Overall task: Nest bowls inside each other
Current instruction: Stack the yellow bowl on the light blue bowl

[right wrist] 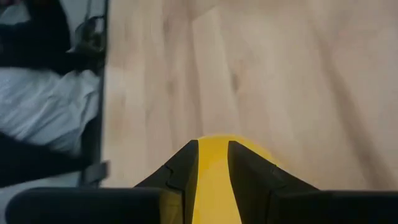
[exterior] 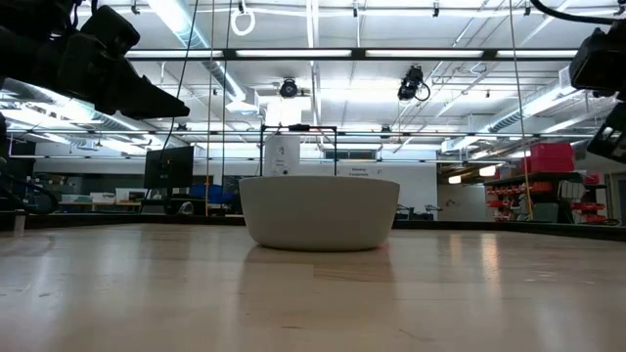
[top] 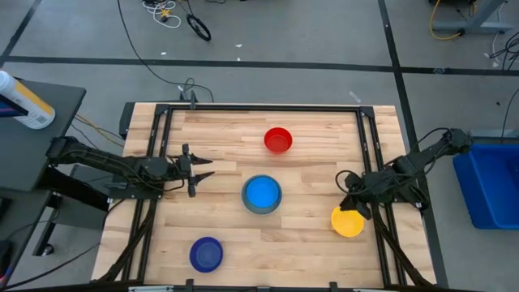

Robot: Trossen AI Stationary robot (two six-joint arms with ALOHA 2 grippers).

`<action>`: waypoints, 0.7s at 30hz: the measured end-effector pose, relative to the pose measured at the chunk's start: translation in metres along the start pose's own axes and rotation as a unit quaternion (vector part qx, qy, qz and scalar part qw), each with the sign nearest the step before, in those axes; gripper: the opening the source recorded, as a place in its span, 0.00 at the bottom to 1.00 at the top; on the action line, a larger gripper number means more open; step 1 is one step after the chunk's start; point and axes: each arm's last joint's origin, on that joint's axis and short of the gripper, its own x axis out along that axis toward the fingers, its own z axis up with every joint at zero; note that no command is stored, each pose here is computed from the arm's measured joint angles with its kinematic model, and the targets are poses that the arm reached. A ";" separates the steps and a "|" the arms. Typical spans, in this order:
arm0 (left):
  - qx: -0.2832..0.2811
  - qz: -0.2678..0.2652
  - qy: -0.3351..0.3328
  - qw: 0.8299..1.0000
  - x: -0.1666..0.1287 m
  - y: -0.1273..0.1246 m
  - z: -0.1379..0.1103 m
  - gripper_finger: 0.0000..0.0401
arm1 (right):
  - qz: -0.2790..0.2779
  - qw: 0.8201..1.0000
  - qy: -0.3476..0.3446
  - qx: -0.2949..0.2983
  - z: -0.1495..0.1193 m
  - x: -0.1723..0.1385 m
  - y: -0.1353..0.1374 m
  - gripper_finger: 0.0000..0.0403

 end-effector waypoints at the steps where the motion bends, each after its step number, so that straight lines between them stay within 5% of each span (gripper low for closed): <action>1: 0.003 0.000 0.000 1.000 0.000 0.000 0.000 0.48 | 0.004 1.000 0.007 0.003 0.000 0.000 0.000 0.24; 13: 0.007 0.000 0.000 1.000 0.000 0.000 0.000 0.48 | -0.006 0.999 0.046 -0.001 -0.004 0.004 -0.001 0.23; 21: 0.021 -0.004 0.000 1.000 0.000 0.000 0.000 0.48 | -0.054 0.992 0.083 0.074 -0.012 0.003 -0.009 0.21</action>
